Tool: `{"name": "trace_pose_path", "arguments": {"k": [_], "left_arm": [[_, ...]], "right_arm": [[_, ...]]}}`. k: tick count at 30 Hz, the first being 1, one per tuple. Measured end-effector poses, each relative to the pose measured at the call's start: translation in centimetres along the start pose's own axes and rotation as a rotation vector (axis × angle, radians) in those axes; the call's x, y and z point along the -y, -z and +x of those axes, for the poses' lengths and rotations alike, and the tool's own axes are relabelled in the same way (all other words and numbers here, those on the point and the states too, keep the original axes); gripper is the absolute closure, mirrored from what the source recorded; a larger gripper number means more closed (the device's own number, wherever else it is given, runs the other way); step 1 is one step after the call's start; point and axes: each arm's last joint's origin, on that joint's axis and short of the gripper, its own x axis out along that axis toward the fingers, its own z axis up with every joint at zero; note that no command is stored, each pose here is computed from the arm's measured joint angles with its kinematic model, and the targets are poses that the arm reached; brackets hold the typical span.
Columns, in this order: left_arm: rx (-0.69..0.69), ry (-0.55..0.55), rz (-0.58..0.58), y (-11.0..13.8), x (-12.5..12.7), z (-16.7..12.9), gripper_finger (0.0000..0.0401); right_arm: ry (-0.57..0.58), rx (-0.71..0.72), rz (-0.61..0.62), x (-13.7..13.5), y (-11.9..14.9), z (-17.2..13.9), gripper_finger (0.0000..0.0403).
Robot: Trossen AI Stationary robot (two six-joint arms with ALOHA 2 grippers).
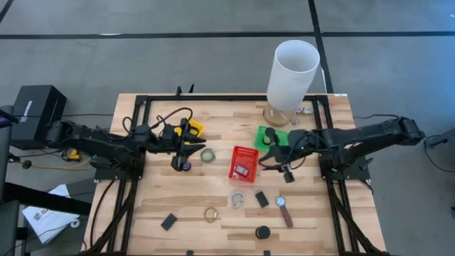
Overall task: Pick & Place Office items
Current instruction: Put the green wristwatch into the yellow bin
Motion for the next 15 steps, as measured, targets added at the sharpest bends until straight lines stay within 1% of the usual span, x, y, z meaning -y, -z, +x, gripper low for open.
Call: {"name": "trace_pose_path", "arguments": {"k": [2, 5, 6, 10, 12, 15], "left_arm": [[0.004, 0.006, 0.001, 0.4, 0.2, 0.3, 0.0327], [0.013, 0.009, -0.007, 1.0, 0.3, 0.7, 0.0327], [0.009, 0.009, -0.010, 1.1, 0.2, 0.8, 0.0327], [0.007, 0.016, -0.014, 1.3, 0.4, 1.3, 0.0327], [0.016, 0.033, -0.019, 1.1, 0.8, 1.8, 0.0327], [0.009, 0.067, -0.017, 0.9, 1.5, 2.5, 0.0327]], "right_arm": [[-0.015, -0.033, -0.056, -0.3, 0.4, -0.8, 0.0264], [-0.002, 0.033, -0.103, -0.5, 1.0, -2.2, 0.0265], [0.009, 0.059, -0.104, -0.5, 1.3, -2.6, 0.0265], [0.049, 0.083, -0.084, -0.4, 3.5, -4.1, 0.0266], [0.082, 0.132, -0.072, -0.3, 4.1, -5.0, 0.0266], [0.130, 0.170, -0.063, 0.0, 5.2, -6.0, 0.0266]]}}
